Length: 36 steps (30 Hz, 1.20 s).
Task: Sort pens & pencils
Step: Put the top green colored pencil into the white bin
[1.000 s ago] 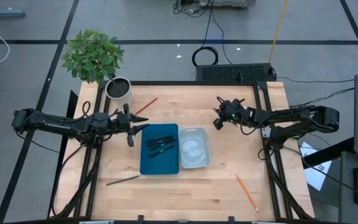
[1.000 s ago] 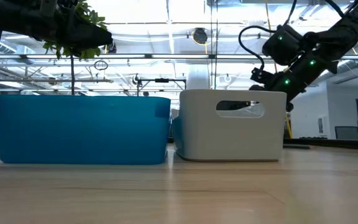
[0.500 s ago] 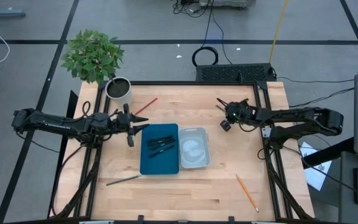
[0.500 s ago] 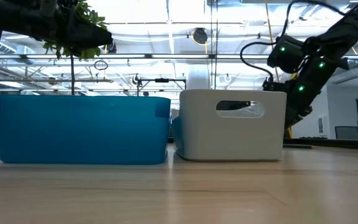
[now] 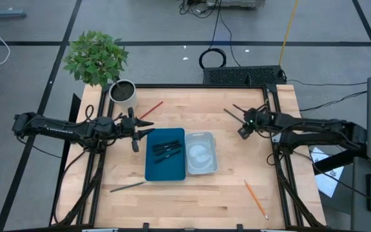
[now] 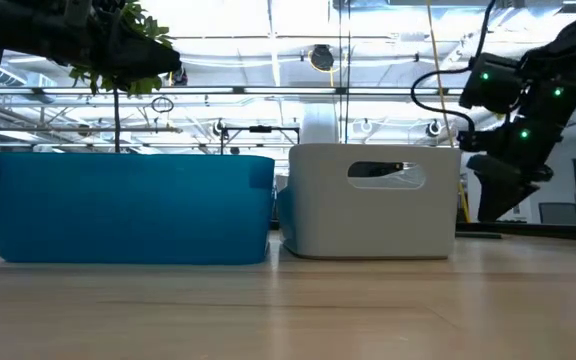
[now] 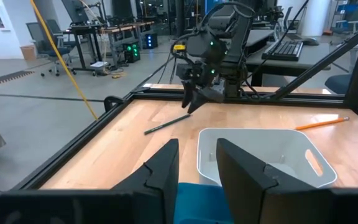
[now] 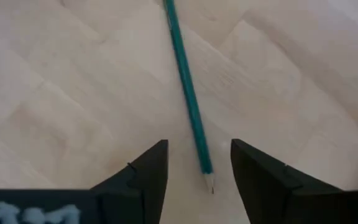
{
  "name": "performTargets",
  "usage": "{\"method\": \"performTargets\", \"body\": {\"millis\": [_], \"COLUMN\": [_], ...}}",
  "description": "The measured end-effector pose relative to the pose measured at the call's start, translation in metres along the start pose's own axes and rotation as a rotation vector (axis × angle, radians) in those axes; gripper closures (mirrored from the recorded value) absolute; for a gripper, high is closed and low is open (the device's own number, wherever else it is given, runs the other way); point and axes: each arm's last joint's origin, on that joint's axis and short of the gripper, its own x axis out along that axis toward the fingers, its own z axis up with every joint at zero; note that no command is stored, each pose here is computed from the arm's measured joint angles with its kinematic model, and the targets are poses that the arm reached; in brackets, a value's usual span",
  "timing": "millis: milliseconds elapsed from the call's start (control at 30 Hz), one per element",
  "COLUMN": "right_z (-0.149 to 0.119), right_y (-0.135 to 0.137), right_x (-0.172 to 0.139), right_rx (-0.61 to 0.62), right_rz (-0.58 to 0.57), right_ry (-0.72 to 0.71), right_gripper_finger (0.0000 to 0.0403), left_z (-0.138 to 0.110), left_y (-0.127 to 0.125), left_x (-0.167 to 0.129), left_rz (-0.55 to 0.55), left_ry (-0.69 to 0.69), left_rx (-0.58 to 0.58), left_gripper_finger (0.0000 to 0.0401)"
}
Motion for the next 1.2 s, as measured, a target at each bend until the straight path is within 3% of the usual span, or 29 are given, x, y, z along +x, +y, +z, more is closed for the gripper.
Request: {"method": "performTargets", "body": {"millis": [267,433,933,1200], "right_z": [-0.01,-0.012,-0.022,-0.028], "right_y": [-0.012,-0.011,-0.01,-0.011], "right_x": [0.016,0.021,0.024,0.024], "right_rx": [0.055,0.049,0.115,0.13], "right_rz": [-0.045,0.047,0.155,0.151], "right_ry": [0.033,0.022,0.096,0.166], "right_gripper_finger": [0.0253,0.0258,0.0282,0.0301], "left_z": [0.0,0.0,0.0,0.0], "left_y": [0.0,0.0,0.0,0.0], "left_x": [0.0,0.0,0.0,0.0], "left_rz": [0.0,0.0,0.0,0.0], "left_ry": [0.0,0.0,0.0,0.0], "left_rx": [0.0,0.0,0.0,0.0], "left_gripper_finger": [0.0288,0.0288,0.0288,0.0288]}}
